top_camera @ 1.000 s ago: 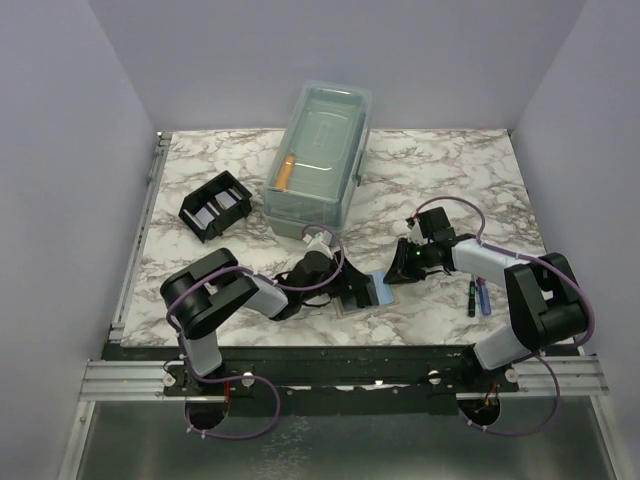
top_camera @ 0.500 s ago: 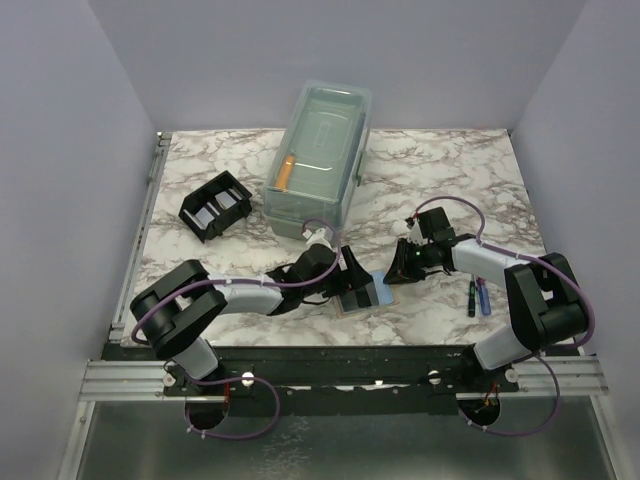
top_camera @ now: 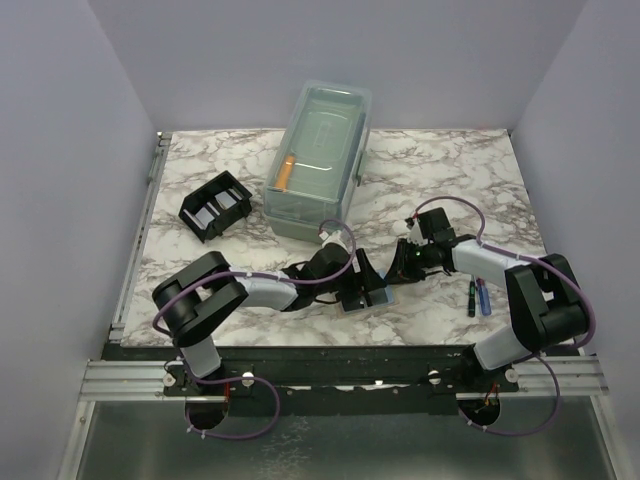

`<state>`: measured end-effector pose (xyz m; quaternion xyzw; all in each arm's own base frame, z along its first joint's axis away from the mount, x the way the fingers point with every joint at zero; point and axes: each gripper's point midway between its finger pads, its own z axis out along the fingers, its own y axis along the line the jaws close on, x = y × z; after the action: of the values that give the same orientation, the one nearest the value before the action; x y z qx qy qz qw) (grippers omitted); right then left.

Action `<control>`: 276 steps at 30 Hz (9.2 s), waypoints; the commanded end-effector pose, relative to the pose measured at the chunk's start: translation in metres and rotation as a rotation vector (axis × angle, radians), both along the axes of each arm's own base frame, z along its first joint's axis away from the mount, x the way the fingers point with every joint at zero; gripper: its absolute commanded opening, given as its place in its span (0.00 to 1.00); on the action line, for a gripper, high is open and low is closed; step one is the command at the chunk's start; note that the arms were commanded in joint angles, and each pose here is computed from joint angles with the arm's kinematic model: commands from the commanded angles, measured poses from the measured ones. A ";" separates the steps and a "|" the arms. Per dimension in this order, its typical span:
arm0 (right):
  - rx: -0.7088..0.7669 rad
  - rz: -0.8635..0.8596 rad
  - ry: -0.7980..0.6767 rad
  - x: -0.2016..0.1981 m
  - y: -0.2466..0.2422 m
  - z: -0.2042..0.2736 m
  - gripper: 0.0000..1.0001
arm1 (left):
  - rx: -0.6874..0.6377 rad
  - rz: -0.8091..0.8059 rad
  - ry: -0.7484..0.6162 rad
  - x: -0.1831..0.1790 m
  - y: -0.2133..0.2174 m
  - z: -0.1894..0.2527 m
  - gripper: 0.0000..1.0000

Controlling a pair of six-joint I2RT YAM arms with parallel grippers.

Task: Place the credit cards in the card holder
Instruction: Insert the credit card into the card holder, then pick up the credit card from the storage box.

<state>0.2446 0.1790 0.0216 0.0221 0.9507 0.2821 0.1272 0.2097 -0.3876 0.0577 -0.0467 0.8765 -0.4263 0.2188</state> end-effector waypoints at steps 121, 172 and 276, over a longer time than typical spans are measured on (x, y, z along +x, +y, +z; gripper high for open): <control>0.272 0.228 0.074 -0.058 0.109 0.035 0.50 | 0.202 0.232 -0.287 -0.019 0.173 0.153 0.70; -0.035 0.129 0.134 0.022 -0.008 0.101 0.61 | 0.983 0.810 0.322 0.239 0.450 0.035 0.64; 0.300 0.168 -0.067 0.005 0.051 0.136 0.67 | -0.140 0.312 -0.212 0.111 0.264 0.231 0.00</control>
<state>0.2589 0.1925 0.1347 -0.0320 0.9338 0.3425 0.0979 0.3546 -0.0235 0.2716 -0.2849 0.8583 -0.1720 0.3905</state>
